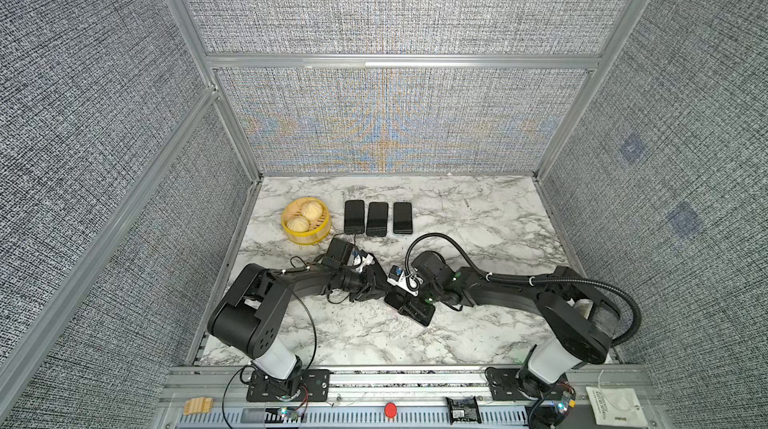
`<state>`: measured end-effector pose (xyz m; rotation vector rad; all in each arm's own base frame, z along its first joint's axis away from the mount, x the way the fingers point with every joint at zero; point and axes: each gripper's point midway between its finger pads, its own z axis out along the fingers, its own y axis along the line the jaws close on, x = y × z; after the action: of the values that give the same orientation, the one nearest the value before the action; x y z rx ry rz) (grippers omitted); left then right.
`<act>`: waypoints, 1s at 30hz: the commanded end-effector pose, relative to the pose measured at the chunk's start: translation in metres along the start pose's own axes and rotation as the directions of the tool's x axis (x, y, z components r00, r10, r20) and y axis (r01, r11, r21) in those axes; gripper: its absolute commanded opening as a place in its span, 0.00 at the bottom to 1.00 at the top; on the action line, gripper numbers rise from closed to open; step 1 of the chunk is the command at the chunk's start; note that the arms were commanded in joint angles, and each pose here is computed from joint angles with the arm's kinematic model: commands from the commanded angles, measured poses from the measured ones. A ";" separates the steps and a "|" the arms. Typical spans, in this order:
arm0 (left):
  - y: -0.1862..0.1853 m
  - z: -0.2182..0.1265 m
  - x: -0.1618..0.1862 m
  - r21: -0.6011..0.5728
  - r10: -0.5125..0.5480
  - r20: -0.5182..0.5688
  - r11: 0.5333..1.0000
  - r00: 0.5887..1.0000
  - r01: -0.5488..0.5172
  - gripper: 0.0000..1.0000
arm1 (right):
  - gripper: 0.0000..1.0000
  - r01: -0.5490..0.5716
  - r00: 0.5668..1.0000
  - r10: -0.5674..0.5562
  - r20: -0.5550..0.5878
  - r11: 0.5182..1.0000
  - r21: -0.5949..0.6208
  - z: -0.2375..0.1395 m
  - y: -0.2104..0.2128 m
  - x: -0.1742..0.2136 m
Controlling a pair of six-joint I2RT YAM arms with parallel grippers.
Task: Put the phone into the phone case
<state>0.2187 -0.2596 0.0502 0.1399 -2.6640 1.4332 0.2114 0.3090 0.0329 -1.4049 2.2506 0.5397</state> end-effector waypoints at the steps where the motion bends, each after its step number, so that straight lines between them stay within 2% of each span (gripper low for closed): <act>1: 0.005 0.000 -0.002 -0.028 0.004 0.008 1.000 1.000 -0.004 0.32 | 0.70 0.006 0.999 -0.005 0.035 1.000 -0.007 -0.003 0.001 -0.008; 8: -0.002 0.001 -0.002 0.013 0.014 0.000 1.000 1.000 -0.014 0.39 | 0.70 0.007 0.998 -0.007 0.059 1.000 0.000 -0.008 0.000 -0.013; 13: -0.009 0.004 -0.001 0.076 0.030 -0.010 0.997 1.000 -0.029 0.39 | 0.69 0.009 0.996 -0.008 0.086 1.000 -0.001 -0.009 0.000 -0.021; 22: -0.017 0.000 0.001 0.096 0.071 0.002 0.993 0.997 -0.071 0.24 | 0.69 0.010 0.996 -0.009 0.087 1.000 -0.013 -0.005 0.000 -0.026; 27: -0.018 -0.001 0.003 0.101 0.080 0.001 0.992 0.997 -0.079 0.22 | 0.69 0.009 0.996 -0.008 0.092 1.000 -0.009 -0.005 -0.002 -0.028; 30: -0.018 0.000 0.003 0.101 0.082 0.000 0.991 0.997 -0.082 0.17 | 0.69 0.011 0.996 -0.010 0.094 1.000 -0.008 -0.005 -0.002 -0.029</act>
<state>0.2198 -0.2621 0.0521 0.1106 -2.6661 1.5096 0.2205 0.3186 0.0461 -1.3753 2.2042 0.5719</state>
